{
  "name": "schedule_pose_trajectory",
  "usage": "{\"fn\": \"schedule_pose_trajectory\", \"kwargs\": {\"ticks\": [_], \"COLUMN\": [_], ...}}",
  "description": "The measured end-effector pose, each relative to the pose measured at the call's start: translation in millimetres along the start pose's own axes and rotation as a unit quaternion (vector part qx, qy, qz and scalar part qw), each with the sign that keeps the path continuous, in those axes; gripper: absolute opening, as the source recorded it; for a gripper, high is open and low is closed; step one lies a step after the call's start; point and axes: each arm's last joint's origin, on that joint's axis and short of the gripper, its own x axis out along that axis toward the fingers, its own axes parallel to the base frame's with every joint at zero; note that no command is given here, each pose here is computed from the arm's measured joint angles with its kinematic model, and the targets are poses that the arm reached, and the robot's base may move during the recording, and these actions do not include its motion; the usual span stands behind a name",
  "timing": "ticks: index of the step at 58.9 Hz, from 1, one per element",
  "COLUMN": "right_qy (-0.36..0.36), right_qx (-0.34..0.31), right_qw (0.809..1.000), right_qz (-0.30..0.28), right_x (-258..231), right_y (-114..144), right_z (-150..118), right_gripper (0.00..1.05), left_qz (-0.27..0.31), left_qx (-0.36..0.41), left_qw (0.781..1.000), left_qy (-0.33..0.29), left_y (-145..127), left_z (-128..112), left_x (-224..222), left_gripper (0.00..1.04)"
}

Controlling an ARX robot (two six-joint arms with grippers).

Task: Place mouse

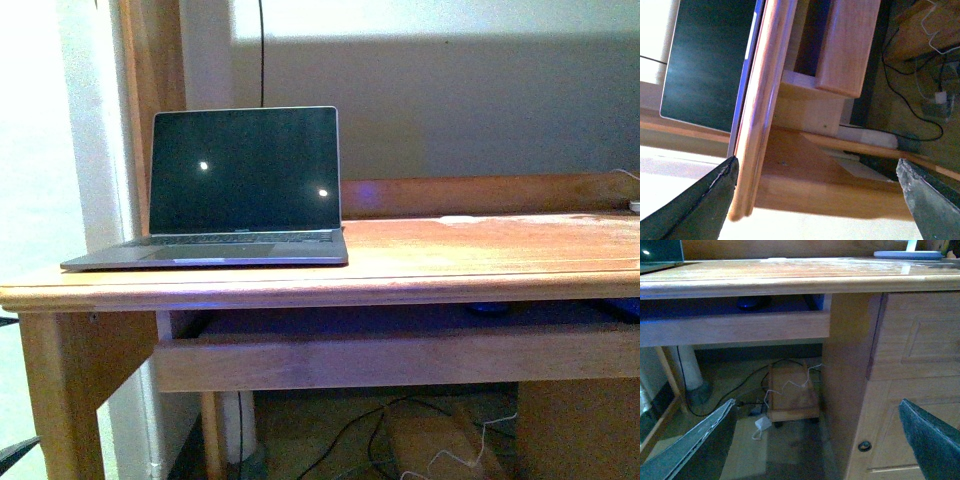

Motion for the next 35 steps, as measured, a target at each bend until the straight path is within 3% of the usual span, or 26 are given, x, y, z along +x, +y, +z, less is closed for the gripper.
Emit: {"fn": "schedule_pose_trajectory", "kwargs": {"ticks": [4,5,35], "right_qy": [0.0,0.0,0.0], "right_qx": [0.0,0.0,0.0], "right_qw": [1.0,1.0,1.0], "right_qz": [0.0,0.0,0.0], "right_x": [0,0,0], "right_y": [0,0,0], "right_z": [0,0,0], "right_gripper": [0.97,0.97,0.97], "left_qz": [0.002,-0.02,-0.045], "left_qx": [-0.003,-0.032,0.057], "left_qw": [1.0,0.997,0.988], "left_qy": [-0.018,-0.069,-0.133], "left_y": [1,-12,-39], "left_z": [0,-4,-20], "left_x": [10,61,129], "left_gripper": [0.97,0.97,0.97]}}
